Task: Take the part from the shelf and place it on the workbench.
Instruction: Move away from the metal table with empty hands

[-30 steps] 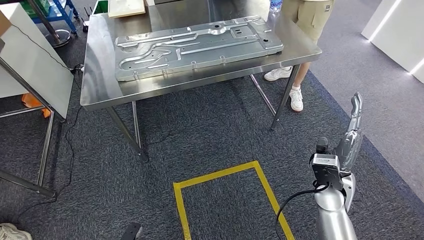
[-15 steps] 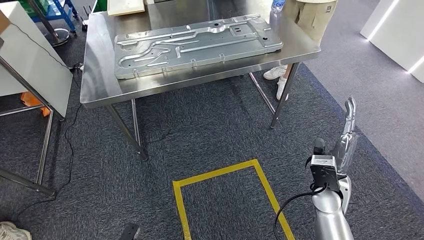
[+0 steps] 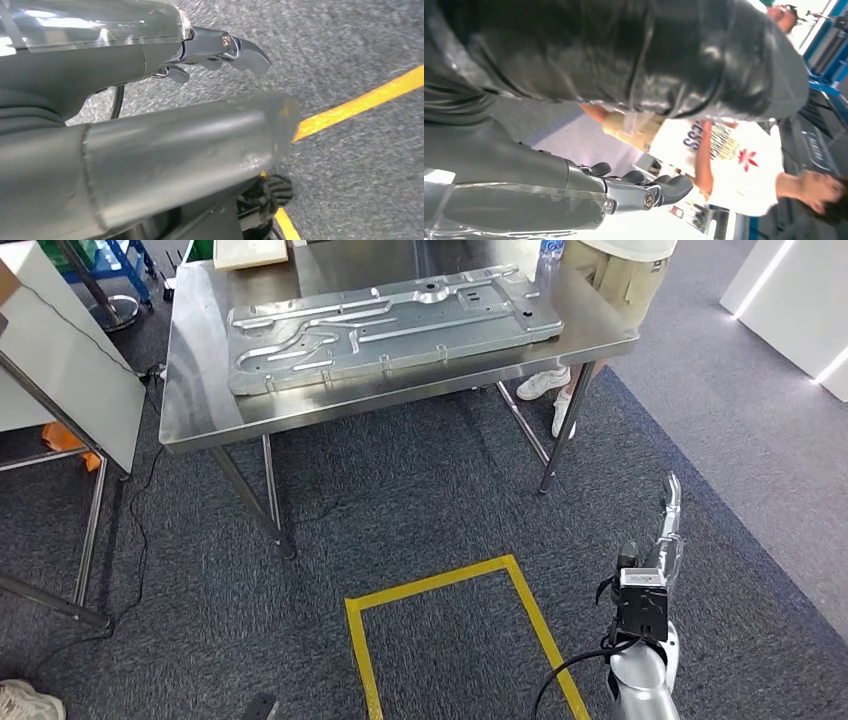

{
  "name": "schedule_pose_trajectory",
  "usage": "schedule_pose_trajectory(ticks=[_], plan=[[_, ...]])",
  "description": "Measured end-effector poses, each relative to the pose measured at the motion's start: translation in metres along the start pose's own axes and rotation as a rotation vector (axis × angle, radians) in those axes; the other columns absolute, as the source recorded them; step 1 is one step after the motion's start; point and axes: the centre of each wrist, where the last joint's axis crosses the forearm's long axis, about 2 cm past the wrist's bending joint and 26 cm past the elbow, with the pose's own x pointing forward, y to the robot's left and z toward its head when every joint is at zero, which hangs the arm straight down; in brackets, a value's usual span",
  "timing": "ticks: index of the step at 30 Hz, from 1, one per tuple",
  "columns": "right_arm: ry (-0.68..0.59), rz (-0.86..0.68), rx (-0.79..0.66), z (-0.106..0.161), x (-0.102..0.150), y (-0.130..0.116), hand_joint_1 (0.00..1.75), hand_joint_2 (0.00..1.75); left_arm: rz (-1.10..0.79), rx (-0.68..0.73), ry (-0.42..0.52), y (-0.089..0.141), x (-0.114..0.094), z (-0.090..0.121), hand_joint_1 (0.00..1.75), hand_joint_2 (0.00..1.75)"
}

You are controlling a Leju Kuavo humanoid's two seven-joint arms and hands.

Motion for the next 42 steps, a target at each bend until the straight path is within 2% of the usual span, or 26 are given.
schedule_pose_trajectory(ticks=[2,6,10,15,20,24,34,38,42], plan=[[0.013,-0.001,0.002,0.004,-0.002,0.001,0.0,0.0,0.002,0.0,0.004,0.0,-0.001,0.0,0.0,0.0],[0.059,-0.018,-0.006,0.008,-0.006,0.0,0.0,0.0,0.004,0.004,0.009,0.0,-0.001,0.0,0.0,1.75],[0.21,-0.045,-0.085,0.02,-0.026,-0.014,0.0,1.75,0.007,0.023,0.027,-0.001,-0.005,0.002,0.0,1.75],[0.379,-0.001,-0.272,0.043,-0.071,-0.056,0.0,1.75,0.003,0.033,0.039,-0.002,-0.006,0.002,0.0,1.75],[0.457,0.045,-0.34,0.072,-0.1,-0.093,0.0,1.75,0.014,0.041,0.041,-0.001,-0.007,0.002,0.0,1.75],[0.514,0.05,-0.341,0.09,-0.108,-0.101,0.0,1.75,0.031,0.046,0.049,-0.001,-0.011,0.004,0.0,0.0],[0.717,0.077,-0.304,0.138,-0.123,-0.092,0.0,1.75,0.06,0.06,0.063,-0.002,-0.017,0.006,0.0,0.0],[0.768,0.082,-0.308,0.15,-0.126,-0.094,0.0,1.75,0.065,0.061,0.066,-0.002,-0.018,0.006,0.0,0.0],[0.793,0.085,-0.31,0.154,-0.127,-0.094,0.0,0.0,0.07,0.061,0.067,-0.002,-0.019,0.007,0.0,0.0]])
